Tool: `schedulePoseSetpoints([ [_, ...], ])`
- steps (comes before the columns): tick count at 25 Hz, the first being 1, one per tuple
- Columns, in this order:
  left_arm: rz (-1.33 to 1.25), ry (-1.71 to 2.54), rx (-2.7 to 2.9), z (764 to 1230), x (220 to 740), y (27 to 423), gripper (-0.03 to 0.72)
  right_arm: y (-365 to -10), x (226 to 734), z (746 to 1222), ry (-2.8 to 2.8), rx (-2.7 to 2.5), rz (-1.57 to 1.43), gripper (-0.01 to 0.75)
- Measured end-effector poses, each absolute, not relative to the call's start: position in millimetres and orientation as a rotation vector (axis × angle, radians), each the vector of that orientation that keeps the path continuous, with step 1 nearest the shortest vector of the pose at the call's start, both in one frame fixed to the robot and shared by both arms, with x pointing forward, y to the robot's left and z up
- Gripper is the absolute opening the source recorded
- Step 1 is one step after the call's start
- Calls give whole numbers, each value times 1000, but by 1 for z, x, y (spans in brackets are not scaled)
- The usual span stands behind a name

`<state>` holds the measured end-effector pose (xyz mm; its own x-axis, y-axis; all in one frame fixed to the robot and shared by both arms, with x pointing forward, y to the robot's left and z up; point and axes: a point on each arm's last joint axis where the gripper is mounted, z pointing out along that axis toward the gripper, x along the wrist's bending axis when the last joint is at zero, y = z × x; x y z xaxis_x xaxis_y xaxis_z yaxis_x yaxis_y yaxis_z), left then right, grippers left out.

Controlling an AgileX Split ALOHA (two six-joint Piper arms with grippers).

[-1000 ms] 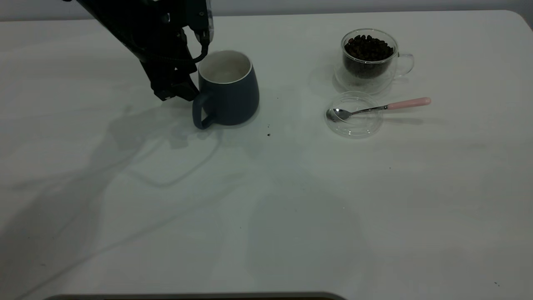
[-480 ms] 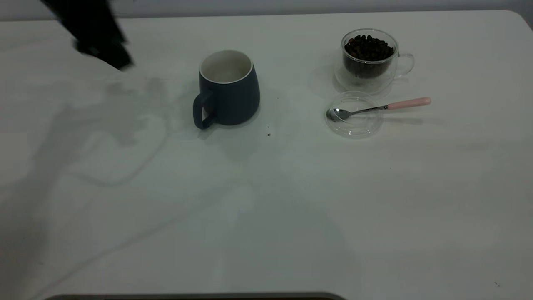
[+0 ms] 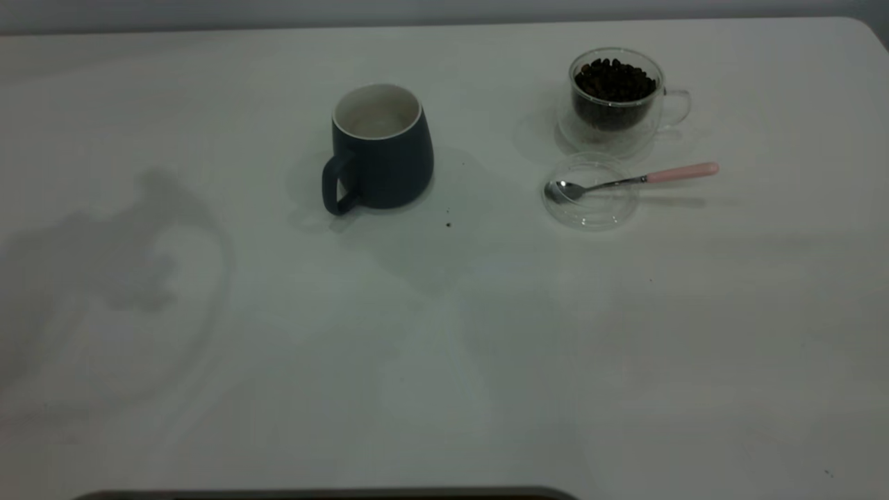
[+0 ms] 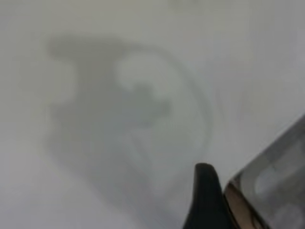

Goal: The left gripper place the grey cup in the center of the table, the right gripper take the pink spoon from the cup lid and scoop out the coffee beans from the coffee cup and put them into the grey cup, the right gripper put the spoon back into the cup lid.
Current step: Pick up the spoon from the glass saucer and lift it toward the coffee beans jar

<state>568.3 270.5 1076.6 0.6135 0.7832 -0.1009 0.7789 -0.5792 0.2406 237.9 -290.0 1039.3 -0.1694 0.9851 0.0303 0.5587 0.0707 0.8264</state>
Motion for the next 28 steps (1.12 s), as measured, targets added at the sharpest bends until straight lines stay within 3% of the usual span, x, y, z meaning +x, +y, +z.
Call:
schedulePoseSetpoints([
  [6,242,1371,2414,1138,514,274,565,-290,238,1039,1790,1533,976,423],
  [10,269,1428,2348,1145,471,275,565,-290,238,1039,1790,1533,976,394],
  [20,14,1787,2249,1056,361,280,565,-290,238,1039,1790,1533,976,324],
  [28,284,2011,2085,1029,305,297,565,-290,238,1039,1790,1533,976,280],
])
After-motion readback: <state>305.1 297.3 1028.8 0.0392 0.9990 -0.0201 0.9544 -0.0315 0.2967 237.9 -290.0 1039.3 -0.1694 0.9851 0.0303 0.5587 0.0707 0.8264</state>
